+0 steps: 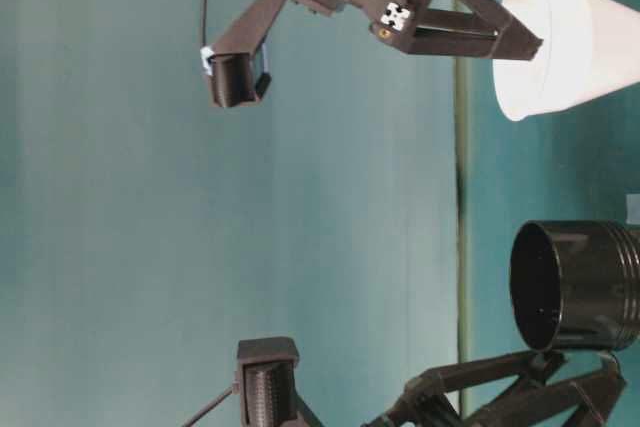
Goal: Holding the cup holder with the left arm, the right arm places the cup into the cup holder.
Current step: 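Open both grippers and lower them around holder handle and cup rim, then close left gripper on holder handle and right gripper on cup rim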
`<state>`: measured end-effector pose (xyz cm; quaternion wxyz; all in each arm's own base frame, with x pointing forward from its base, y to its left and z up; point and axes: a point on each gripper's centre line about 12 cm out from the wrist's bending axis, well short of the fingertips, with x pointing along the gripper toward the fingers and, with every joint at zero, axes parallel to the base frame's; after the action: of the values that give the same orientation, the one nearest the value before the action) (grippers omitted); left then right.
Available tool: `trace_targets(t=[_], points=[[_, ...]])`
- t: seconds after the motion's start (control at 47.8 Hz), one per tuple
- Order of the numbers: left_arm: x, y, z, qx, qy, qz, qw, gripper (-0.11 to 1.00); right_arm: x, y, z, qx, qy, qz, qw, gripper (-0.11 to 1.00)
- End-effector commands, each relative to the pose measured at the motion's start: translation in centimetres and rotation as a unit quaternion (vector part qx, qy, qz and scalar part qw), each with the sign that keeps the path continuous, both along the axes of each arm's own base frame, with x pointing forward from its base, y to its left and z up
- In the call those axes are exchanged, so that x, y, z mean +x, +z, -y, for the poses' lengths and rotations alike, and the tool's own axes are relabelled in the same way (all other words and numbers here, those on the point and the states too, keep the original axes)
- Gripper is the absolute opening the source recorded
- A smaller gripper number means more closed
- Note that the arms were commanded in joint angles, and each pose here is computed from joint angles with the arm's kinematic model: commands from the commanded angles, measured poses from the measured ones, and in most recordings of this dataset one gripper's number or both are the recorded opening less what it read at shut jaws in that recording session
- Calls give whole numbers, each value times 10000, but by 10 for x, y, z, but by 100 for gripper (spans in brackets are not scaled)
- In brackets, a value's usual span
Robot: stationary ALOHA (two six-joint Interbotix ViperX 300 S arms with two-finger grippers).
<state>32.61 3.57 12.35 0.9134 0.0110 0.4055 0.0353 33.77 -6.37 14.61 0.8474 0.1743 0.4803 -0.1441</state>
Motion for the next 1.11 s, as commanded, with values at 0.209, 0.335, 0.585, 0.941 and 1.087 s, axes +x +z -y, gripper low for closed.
trace_targets(t=[0.209, 0.335, 0.585, 0.941, 1.087], points=[[10, 5, -3, 25, 16, 190, 9998, 96, 6, 10, 2, -33, -23, 181, 9998, 100], [9, 1, -3, 2, 32, 131, 9999, 96, 6, 10, 2, -29, -30, 182, 9998, 100], [8, 0, -2, -26, 61, 111, 9999, 96, 6, 11, 2, -28, -36, 197, 9998, 100], [11, -6, -3, -35, 61, 27, 10000, 96, 8, 12, 3, -33, -29, 204, 9998, 100], [11, -6, -3, -35, 69, 27, 10000, 96, 8, 12, 3, -29, -36, 205, 9998, 100]])
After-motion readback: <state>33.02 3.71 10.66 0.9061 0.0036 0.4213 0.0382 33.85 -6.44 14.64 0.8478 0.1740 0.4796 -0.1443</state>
